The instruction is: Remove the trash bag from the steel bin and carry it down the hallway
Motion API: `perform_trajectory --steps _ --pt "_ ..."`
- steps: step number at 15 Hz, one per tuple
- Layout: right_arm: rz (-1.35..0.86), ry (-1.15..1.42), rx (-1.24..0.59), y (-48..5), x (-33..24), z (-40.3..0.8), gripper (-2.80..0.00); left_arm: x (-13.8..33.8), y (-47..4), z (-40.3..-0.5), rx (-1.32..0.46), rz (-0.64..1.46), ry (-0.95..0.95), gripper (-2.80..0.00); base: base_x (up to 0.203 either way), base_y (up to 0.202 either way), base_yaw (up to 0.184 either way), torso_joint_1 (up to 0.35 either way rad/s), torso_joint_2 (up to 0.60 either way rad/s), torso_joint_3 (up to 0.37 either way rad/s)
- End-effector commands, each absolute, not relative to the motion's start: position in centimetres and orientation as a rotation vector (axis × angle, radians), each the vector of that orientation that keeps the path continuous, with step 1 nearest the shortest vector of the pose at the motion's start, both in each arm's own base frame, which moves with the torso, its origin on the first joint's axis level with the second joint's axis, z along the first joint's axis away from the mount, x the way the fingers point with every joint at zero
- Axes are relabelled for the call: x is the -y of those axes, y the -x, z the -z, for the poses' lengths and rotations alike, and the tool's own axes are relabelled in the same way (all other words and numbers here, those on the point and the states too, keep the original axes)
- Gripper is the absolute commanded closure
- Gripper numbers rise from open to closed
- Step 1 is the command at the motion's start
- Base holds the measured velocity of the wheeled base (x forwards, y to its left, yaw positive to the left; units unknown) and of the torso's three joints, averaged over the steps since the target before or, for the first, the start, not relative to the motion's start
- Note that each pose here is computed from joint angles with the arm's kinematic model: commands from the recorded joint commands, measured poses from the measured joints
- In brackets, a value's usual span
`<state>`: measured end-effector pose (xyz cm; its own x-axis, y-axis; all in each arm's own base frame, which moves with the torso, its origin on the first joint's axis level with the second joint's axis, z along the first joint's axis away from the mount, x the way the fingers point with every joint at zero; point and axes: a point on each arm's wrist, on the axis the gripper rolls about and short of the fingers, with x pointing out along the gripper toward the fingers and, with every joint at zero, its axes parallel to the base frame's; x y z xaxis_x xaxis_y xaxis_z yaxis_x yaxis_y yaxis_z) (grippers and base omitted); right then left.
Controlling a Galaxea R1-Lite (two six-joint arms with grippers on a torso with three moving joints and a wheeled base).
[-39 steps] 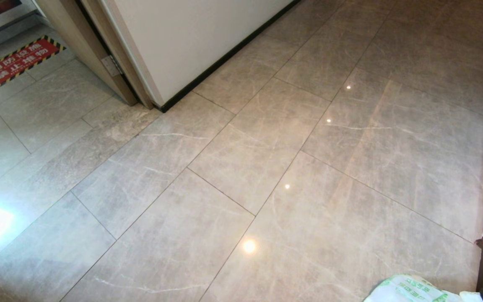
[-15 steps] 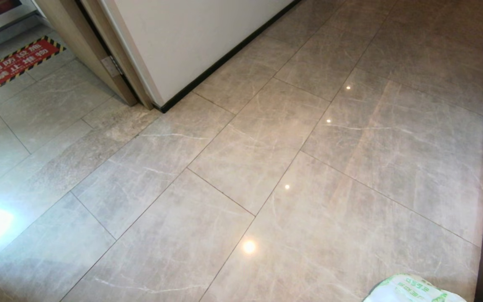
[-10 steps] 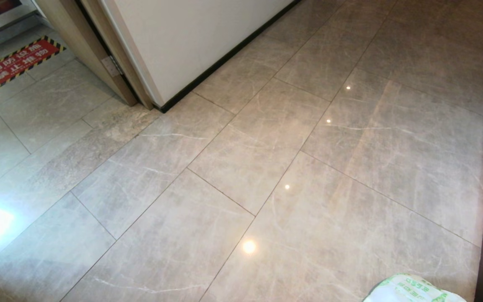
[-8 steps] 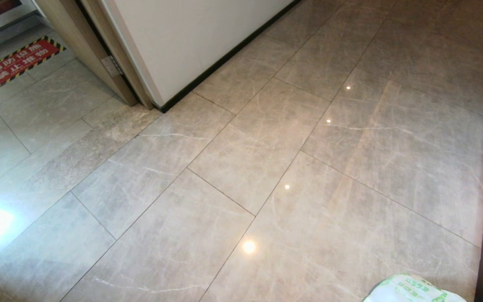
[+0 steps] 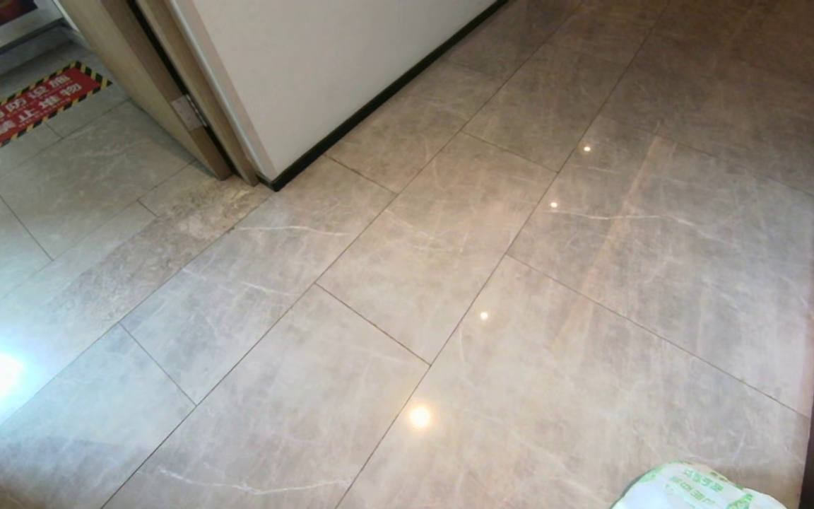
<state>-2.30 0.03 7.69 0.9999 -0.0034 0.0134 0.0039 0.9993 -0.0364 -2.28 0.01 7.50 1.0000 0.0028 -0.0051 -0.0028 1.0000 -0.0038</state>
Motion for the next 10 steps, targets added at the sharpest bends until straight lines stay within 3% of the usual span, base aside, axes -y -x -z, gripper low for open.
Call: perform_trajectory --steps 1,10 --pt "0.003 0.037 0.012 2.29 -0.03 -7.70 0.00 -0.01 2.28 -7.50 -0.005 -0.004 0.009 0.00 0.000 0.000 0.000 0.005 0.00 0.110" --pt "0.003 0.037 0.011 2.29 -0.03 -7.69 0.00 -0.01 2.28 -7.50 -0.005 -0.005 0.011 0.00 0.000 0.000 0.000 0.003 0.00 0.198"
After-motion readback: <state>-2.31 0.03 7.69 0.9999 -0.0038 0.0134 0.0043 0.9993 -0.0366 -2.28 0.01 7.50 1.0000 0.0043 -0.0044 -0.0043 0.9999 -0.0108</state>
